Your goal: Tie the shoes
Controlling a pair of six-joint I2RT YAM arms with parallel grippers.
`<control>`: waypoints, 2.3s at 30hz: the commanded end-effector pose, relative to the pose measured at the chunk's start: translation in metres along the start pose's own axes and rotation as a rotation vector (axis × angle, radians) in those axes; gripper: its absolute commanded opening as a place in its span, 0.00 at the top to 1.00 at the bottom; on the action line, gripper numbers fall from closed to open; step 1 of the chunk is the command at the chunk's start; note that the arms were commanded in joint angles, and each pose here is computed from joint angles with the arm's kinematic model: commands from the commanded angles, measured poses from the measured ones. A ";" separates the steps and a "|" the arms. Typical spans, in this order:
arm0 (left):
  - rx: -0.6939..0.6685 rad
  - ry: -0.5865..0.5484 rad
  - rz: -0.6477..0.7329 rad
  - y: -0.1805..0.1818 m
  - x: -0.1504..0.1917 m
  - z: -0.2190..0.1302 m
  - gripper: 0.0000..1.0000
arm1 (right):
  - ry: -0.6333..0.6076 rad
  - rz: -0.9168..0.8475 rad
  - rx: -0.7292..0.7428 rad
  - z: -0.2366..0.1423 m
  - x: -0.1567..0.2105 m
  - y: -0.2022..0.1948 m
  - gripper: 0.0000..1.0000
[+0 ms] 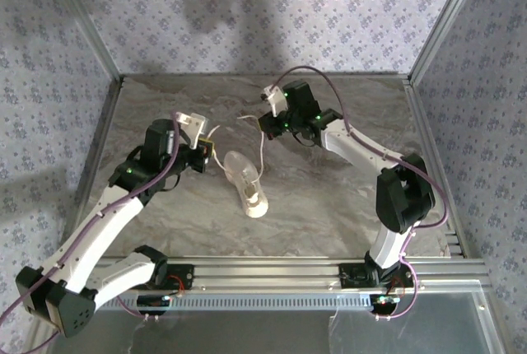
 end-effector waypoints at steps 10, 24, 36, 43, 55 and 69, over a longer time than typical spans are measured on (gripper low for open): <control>0.401 -0.101 0.423 -0.038 -0.005 0.006 1.00 | -0.021 -0.236 -0.440 -0.016 -0.009 0.042 1.00; 0.428 -0.037 0.190 -0.035 -0.014 0.049 0.99 | -0.096 -0.320 -0.319 0.013 0.053 0.027 1.00; 0.290 0.079 -0.194 -0.008 -0.024 0.115 0.97 | -0.191 -0.330 -0.139 0.048 0.072 0.010 1.00; 0.202 0.168 -0.244 0.005 -0.022 0.152 0.92 | -0.212 -0.347 -0.198 0.063 0.079 0.012 1.00; 0.202 0.327 -0.170 0.023 -0.020 0.185 0.67 | -0.143 -0.344 -0.295 0.068 0.092 0.000 1.00; 0.434 0.081 0.675 0.019 -0.001 0.128 0.53 | -0.113 -0.332 -0.327 0.071 0.088 -0.005 1.00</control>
Point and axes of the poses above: each hand's point on the last joint's axis, 136 mm out from that joint toward the fingers, its own z axis out along the fingers, its own y axis along the line the jaws close on, x = y × z, the point moved 8 cm from there along -z, back along the fingers, and after that the axes turned 8 degrees about -z, right-handed, at the moved point
